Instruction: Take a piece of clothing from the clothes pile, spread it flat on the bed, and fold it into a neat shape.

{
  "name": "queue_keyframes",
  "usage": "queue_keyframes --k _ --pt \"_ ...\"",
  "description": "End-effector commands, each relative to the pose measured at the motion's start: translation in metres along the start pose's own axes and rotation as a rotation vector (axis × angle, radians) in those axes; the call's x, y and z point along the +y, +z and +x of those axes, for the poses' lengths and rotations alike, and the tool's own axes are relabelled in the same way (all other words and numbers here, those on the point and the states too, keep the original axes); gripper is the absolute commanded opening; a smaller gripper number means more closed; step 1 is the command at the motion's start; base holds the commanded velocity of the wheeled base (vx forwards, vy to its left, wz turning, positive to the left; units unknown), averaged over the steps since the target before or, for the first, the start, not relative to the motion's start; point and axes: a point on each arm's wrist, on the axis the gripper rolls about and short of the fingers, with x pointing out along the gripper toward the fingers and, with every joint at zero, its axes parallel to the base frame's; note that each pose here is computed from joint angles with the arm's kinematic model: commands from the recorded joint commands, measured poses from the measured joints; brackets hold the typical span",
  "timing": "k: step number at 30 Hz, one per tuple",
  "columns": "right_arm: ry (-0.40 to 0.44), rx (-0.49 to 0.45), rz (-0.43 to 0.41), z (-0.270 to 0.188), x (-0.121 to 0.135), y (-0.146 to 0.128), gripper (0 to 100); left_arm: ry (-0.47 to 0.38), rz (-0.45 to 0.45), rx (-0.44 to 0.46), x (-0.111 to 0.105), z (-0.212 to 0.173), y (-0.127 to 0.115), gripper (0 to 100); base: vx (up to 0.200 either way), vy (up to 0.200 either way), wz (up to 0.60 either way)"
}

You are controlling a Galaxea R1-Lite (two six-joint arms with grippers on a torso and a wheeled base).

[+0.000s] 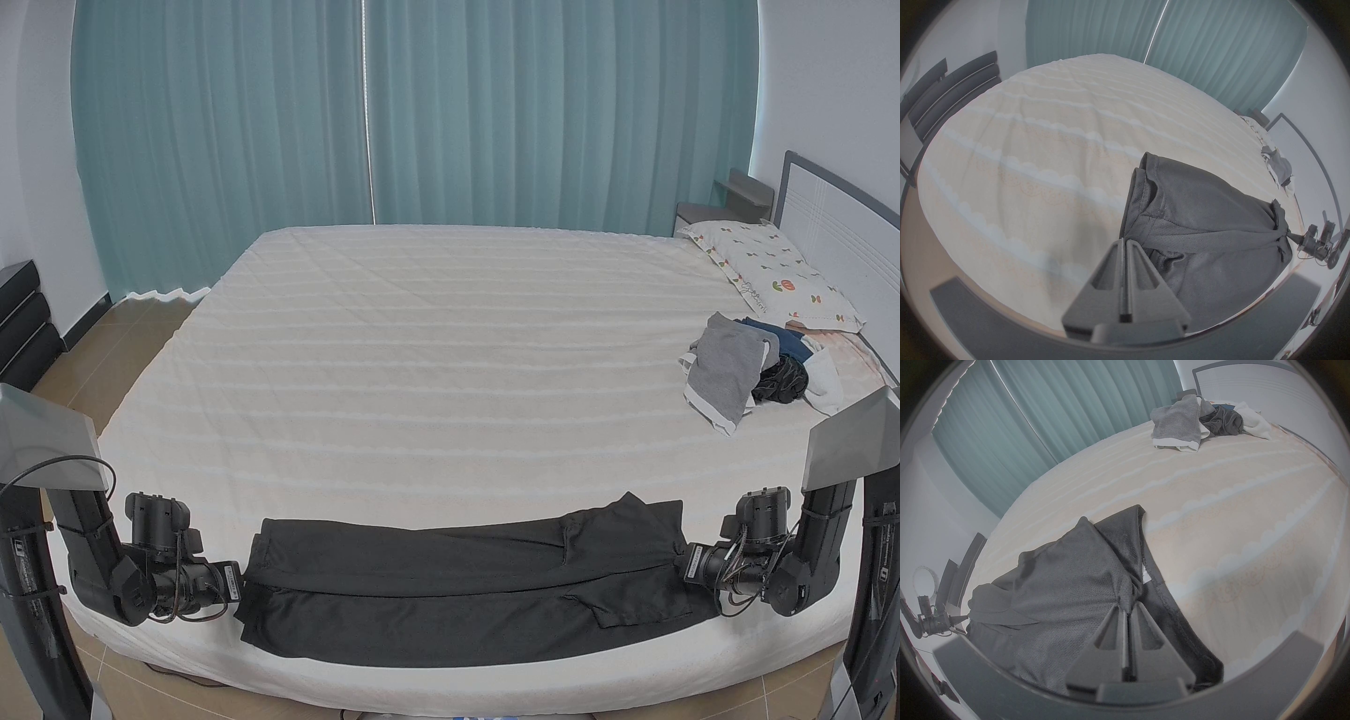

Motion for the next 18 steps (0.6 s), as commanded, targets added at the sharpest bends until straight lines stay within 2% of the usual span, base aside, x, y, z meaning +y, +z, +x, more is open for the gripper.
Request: queue_keyframes --k 1,13,14,18 --pt "-0.005 0.010 -0.003 0.0013 -0.0012 -0.0025 0 0.021 0.018 0.016 0.0000 -0.0004 -0.0049 0 0.000 0.000 0.00" --pt "-0.013 0.023 -0.020 0.0024 -0.0026 -0.0056 0 0.055 0.036 0.037 -0.0031 0.0016 -0.0097 0 0.000 0.000 0.00" --pt "-0.013 0.024 -0.022 0.0024 -0.0029 -0.0054 100 0.064 0.036 0.040 -0.0030 0.0016 -0.0096 100 0.000 0.000 0.00" --pt "-0.013 0.022 -0.024 0.0033 -0.0035 -0.0055 100 0.074 0.035 0.050 -0.0028 0.0021 -0.0095 100 0.000 0.000 0.00"
